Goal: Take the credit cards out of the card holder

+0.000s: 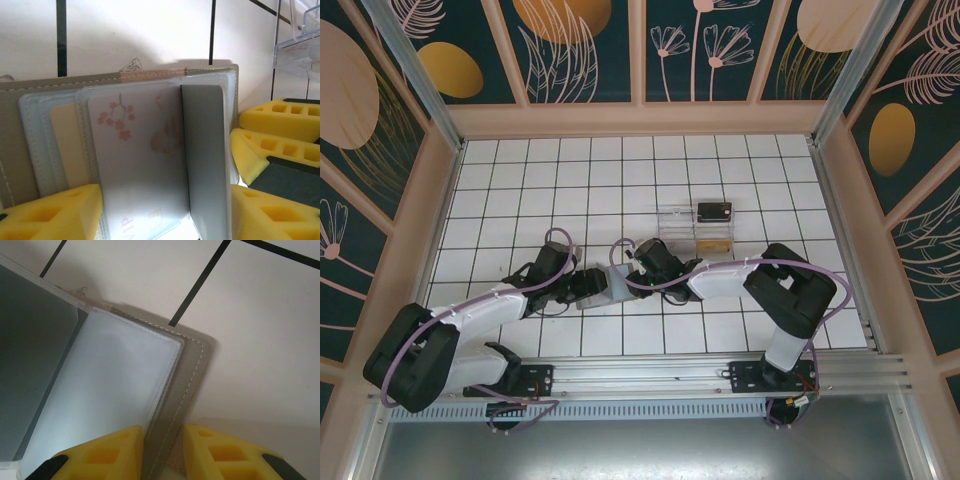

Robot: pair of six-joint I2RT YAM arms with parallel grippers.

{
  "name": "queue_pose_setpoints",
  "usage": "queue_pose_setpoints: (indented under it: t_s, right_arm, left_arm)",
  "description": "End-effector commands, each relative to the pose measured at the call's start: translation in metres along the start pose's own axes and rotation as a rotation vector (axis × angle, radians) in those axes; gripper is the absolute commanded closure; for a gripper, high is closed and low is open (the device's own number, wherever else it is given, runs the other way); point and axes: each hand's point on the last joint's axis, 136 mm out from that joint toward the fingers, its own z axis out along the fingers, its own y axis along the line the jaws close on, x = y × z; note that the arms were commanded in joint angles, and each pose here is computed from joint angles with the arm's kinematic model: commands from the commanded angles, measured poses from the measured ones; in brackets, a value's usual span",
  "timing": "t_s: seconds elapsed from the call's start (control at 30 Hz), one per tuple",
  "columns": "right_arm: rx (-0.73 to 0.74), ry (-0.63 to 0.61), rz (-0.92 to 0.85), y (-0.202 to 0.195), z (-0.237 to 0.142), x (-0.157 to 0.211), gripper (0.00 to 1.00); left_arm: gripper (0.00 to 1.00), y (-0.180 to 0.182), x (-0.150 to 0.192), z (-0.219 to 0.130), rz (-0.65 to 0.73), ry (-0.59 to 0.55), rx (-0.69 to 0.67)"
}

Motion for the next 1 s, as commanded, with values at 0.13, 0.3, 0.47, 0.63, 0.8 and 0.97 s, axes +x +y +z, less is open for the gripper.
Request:
queue_pose_setpoints:
  t_s: [0.13, 0.3, 0.47, 0.63, 0.8, 0.97]
  right_arm:
    - [0.036, 0.129, 0.008, -0.01, 0.013, 0.041, 0.7]
    - [0.037, 0.13, 0.009, -0.011, 0.014, 0.042, 0.7]
    - [0.044, 0.128, 0.014, -0.012, 0.013, 0.043, 0.7]
    - [0.096, 0.092, 0.037, -0.023, 0.006, 0.038, 0.7]
    - [0.12, 0.037, 0.083, -0.034, -0.007, 0.029, 0.7]
    - [0.137, 0.004, 0.106, -0.042, -0.016, 0.024, 0.7]
  left_arm:
    - [0.1, -0.03, -0.007, -0.008, 0.036, -0.013, 0.119]
    - [0.14, -0.046, -0.011, -0.012, 0.045, -0.021, 0.186]
    - [0.17, -0.064, -0.015, -0.018, 0.055, -0.026, 0.26]
    - [0.19, -0.081, -0.021, -0.019, 0.049, -0.033, 0.338]
    - [0.23, -0.088, -0.022, -0.011, 0.047, -0.023, 0.354]
    - [0.24, -0.08, -0.023, -0.015, 0.047, -0.051, 0.318]
